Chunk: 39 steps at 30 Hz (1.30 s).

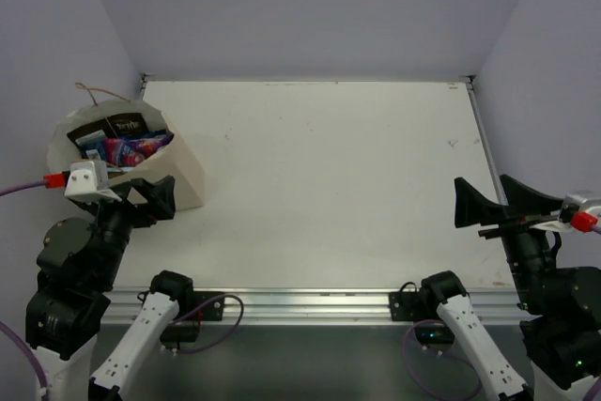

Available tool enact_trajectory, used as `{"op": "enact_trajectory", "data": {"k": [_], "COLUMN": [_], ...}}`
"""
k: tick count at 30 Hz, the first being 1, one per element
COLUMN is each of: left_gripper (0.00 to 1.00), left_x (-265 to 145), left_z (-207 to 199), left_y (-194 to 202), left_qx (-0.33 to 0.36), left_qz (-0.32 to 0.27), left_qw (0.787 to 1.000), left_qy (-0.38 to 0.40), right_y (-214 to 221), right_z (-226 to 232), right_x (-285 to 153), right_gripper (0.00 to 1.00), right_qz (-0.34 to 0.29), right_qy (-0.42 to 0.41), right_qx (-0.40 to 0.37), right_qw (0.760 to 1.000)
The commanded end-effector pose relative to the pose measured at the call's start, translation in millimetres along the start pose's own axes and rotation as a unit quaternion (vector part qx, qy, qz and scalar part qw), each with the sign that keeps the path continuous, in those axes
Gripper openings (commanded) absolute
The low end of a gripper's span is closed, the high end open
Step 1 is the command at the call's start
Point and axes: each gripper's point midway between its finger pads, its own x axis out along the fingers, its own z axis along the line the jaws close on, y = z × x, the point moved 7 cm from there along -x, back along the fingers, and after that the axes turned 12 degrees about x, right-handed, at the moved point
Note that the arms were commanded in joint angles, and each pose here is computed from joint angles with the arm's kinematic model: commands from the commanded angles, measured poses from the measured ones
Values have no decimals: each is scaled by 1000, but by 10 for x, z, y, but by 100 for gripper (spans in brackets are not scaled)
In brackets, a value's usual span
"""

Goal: Take the snacks out of the paper bag

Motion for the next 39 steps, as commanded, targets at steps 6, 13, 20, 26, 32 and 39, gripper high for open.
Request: {"op": "enact_trajectory", "data": {"k": [6,13,20,26,32,39], "left_gripper": [100,100,98,90,81,55], "left_x": [421,1308,1785,1993,2185,2346], "left_z": [-128,-314,-197,133,149,153], "left_y": [-137,-294,-193,-95,34,134], "left_qx": [-27,-12,5,2,12,21], "left_qz": [44,146,198,224,249,264], "left_qw": [999,988,970,960,956,953], "left_qy": [-14,-57,-139,-170,-154,-147], "right_y": [168,351,374,415,425,443], "right_z": [40,68,68,48,49,18], "right_x": [114,147,36,-7,3,-24], "right_gripper": [99,99,99,99,99,99], "right_qz": [29,69,60,52,52,45], "right_qy": [-27,-55,-73,-81,-85,-81], "right_qx": [10,17,18,21,21,19], "right_qw": [999,996,995,995,995,995]}}
